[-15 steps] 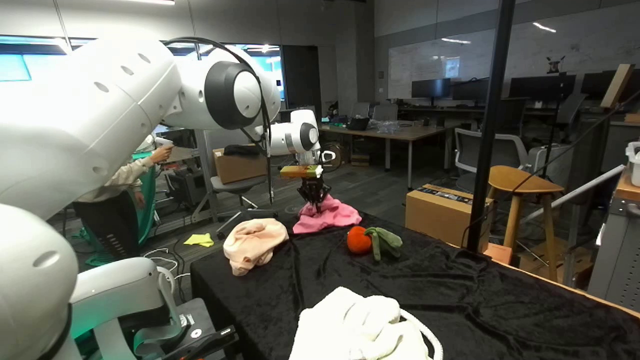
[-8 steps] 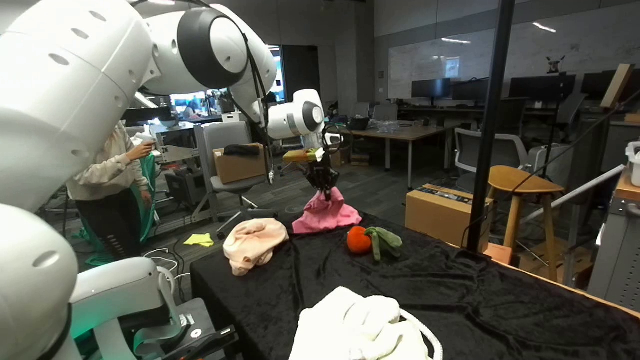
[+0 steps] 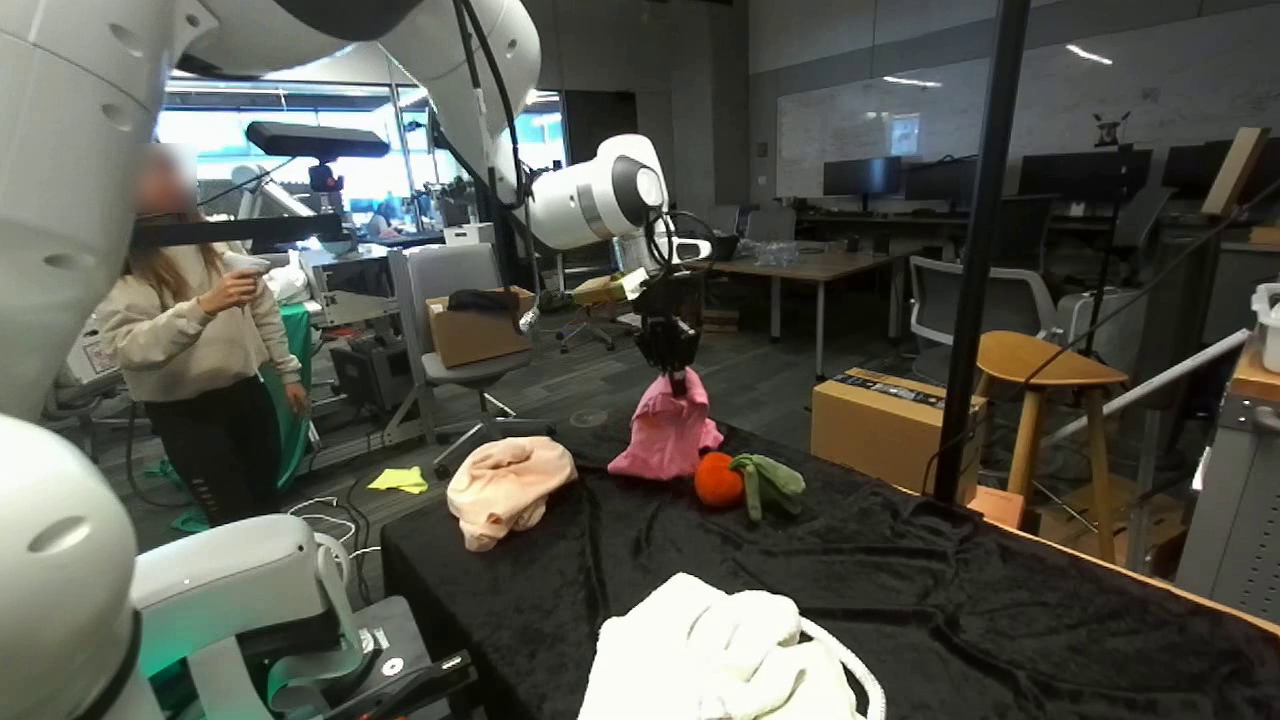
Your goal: Pile the white rope, towels, t-shirts and radish together on the right side of the table
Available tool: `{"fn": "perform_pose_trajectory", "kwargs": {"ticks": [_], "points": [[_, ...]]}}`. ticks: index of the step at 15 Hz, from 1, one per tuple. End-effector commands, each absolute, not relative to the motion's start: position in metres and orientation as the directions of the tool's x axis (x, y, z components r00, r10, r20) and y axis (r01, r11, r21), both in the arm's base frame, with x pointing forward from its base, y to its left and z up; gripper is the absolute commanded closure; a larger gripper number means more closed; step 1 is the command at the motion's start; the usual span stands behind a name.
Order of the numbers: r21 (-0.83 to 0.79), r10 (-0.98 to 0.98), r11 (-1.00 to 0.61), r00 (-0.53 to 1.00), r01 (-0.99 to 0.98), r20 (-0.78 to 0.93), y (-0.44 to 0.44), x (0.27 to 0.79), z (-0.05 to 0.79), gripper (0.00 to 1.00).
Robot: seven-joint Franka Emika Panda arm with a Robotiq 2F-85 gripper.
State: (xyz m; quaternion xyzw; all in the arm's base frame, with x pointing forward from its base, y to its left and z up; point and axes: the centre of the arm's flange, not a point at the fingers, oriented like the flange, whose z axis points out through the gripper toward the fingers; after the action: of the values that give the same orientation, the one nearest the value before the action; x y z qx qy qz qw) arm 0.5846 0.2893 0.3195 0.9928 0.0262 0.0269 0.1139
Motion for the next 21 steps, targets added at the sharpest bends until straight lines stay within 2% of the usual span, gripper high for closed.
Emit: {"fn": "perform_pose_trajectory", "kwargs": {"ticks": [1,14,21], "points": [[0.215,-0.085,-0.97,0.989,-0.11,0.12,0.216,0.543,0.356,0.9],[0.179,-0.466,-0.824,0.823,-0.537,0.326,-0.015,0.448,0.475,0.91],[0.149,-0.569,-0.746,0.738,-0.649,0.363,-0.074,0.416,0.49,0.91]]}}
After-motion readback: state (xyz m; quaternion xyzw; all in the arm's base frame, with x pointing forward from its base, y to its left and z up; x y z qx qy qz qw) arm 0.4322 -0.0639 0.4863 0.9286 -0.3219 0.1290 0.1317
